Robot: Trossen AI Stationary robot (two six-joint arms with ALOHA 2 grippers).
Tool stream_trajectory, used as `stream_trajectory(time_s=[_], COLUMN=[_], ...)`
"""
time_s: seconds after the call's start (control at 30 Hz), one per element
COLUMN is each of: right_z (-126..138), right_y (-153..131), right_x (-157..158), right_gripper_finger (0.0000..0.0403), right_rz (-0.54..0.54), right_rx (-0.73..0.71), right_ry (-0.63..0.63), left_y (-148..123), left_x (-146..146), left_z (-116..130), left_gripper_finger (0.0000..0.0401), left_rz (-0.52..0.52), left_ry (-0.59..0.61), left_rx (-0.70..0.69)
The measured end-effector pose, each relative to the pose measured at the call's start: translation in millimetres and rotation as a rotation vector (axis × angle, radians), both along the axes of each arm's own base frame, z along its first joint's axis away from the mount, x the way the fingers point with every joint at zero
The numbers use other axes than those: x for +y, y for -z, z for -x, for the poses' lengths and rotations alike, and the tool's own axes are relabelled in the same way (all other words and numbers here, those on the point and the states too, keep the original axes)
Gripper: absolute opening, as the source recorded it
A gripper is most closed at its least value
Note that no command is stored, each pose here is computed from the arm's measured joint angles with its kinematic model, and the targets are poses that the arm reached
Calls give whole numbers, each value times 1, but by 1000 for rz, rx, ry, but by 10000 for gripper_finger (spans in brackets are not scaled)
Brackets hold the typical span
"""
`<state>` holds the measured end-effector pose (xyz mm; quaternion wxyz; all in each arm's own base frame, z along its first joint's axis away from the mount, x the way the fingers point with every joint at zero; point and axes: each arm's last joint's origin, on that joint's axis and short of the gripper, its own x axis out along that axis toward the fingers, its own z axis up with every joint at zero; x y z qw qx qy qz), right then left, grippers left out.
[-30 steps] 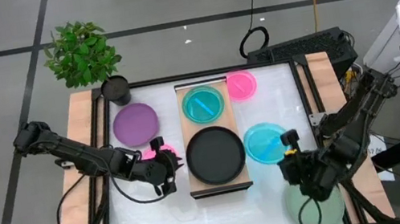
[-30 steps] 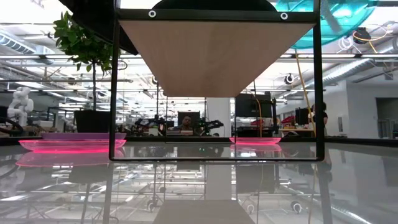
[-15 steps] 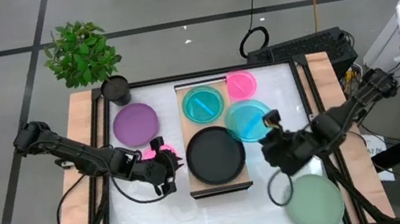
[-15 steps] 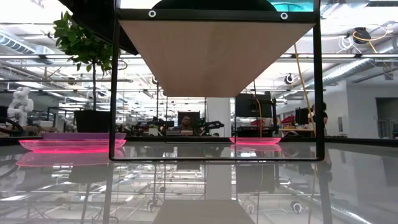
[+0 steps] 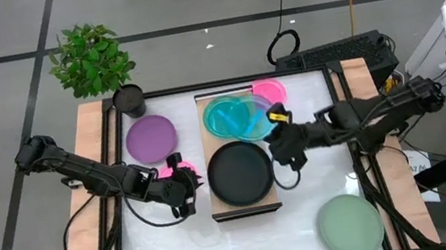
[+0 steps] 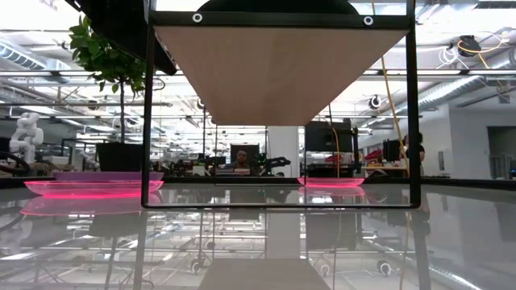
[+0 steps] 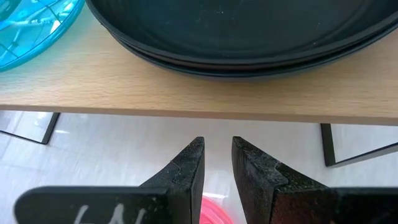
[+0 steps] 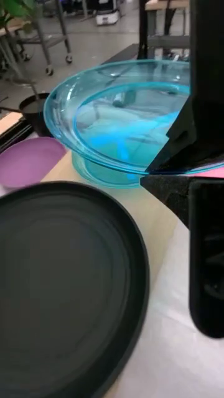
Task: Place and stack plates onto a shelf
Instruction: Stack the blue plate on top of the blue plate
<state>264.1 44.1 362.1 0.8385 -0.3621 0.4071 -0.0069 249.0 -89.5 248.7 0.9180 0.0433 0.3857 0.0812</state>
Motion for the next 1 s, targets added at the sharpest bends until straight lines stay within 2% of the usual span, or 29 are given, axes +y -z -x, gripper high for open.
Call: stream_trajectory(time_s=[0.3, 0.57, 1.0], right_z=[-7, -19, -47], right_y=[-1, 7, 29], right_x=[-26, -42, -52], right_gripper_finger=[0, 0, 0], right_rz=[-29, -88, -33], right_rx=[19, 42, 85], right_ry=[-106, -127, -188], left_y=[0, 0, 3], left_x=[0, 0, 1], left_z=[0, 0, 3], left_gripper_finger=[88, 88, 88], left_rz=[-1, 4, 10], left_ry=[-1, -7, -29], left_rx=[6, 5, 35])
